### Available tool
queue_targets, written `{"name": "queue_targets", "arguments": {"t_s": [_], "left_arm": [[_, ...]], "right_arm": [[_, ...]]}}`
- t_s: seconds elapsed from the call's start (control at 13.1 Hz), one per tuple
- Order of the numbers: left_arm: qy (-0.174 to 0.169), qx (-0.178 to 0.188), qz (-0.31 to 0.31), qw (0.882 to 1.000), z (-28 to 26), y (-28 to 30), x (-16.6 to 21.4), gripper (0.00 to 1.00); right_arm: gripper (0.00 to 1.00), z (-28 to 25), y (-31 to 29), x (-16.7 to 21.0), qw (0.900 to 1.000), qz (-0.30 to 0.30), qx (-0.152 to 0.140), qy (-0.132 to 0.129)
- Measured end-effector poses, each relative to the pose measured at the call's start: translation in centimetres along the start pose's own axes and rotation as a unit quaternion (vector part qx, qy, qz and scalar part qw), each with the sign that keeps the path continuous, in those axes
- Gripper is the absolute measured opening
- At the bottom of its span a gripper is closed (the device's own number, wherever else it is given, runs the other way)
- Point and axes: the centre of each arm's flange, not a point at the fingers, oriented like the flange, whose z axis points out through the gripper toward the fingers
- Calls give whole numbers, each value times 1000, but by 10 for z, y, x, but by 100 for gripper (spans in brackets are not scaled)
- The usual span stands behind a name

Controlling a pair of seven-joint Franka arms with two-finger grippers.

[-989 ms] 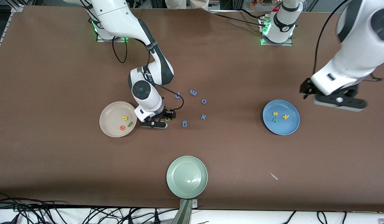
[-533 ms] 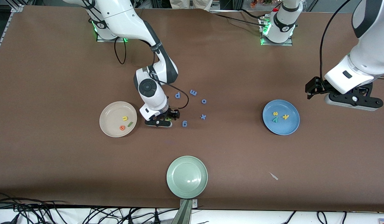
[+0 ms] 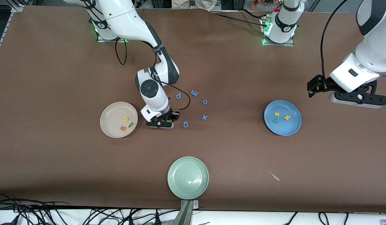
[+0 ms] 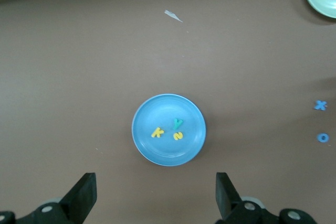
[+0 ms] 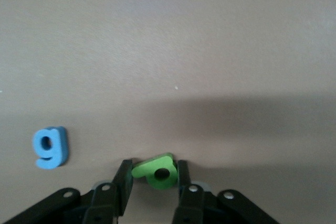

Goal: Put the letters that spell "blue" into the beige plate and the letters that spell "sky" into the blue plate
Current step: 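Raise the left gripper away while the right gripper grasps the green d, then drop the green d onto the beige plate with the right gripper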

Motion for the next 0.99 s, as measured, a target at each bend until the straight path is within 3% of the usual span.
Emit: {"name": "queue_targets", "arguments": {"t_s": [0.38,0.61,0.99], "left_arm": [[3,-9,-38,999,12,-18,-42,100],[6,-9,-48,999,7,-14,-50,100],[9,-9,-49,999,4,-13,-45,100]], "right_arm": [[39,-2,13,10,1000,-19,-15,-13],[39,-39,44,44,995,-72,-48,-52],[39,-109,136,85,977,-161,-81,-115]]}}
